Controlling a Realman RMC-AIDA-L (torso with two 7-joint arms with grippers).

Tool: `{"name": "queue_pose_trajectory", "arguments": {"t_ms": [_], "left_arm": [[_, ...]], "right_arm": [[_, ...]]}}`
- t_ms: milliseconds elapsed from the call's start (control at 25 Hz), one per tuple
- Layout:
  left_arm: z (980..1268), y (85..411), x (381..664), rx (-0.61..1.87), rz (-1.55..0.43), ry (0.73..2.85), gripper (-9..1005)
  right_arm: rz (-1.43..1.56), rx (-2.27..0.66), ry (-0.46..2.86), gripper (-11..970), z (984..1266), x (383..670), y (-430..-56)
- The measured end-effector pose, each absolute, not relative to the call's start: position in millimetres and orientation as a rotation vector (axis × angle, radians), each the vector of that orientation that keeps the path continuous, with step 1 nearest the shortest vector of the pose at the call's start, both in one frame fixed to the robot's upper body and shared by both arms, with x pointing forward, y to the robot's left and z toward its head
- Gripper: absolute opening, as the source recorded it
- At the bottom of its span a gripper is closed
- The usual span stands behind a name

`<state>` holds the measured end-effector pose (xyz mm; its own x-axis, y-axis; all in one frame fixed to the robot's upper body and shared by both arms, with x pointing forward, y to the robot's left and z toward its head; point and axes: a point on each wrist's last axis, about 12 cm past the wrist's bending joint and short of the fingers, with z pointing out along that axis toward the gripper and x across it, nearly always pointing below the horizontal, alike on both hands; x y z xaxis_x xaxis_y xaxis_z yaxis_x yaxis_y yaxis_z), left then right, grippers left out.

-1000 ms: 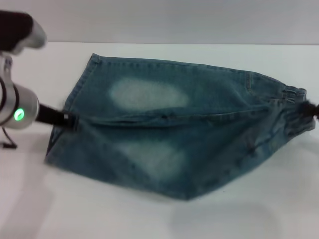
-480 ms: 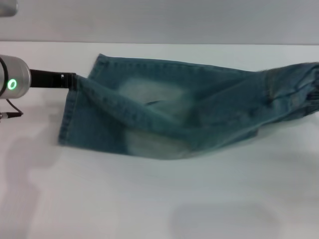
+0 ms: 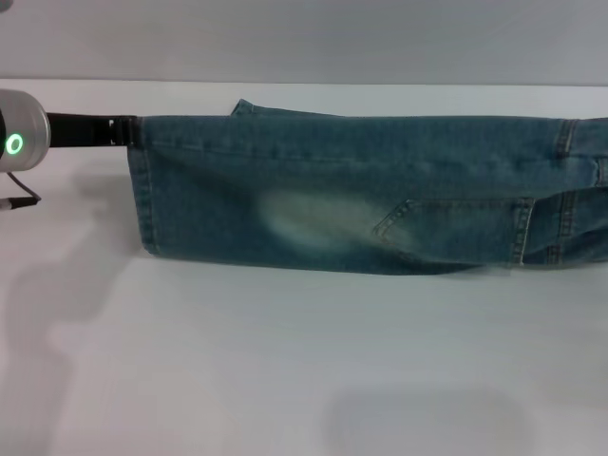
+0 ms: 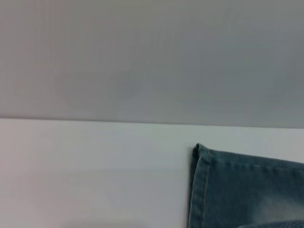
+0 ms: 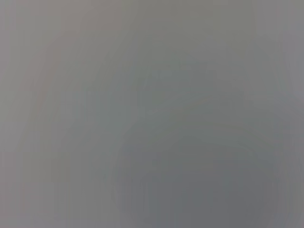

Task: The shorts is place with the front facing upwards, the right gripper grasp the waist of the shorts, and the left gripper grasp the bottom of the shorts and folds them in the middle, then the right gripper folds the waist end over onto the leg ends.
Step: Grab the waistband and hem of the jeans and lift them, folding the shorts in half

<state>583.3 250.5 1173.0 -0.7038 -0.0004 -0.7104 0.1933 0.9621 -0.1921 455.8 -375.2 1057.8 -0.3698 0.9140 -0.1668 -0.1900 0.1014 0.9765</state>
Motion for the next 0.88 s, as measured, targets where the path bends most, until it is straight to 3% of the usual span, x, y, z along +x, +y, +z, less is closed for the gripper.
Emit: {"name": "queue_pose_trajectory", "arguments": {"t_ms": [880], "left_arm": [[1180.5,224.5,602.8,0.22,-0.387,2.232,127]], "right_arm": [[1.424,0.892,1.286,0,1046.4,449.0,-378.8]]}}
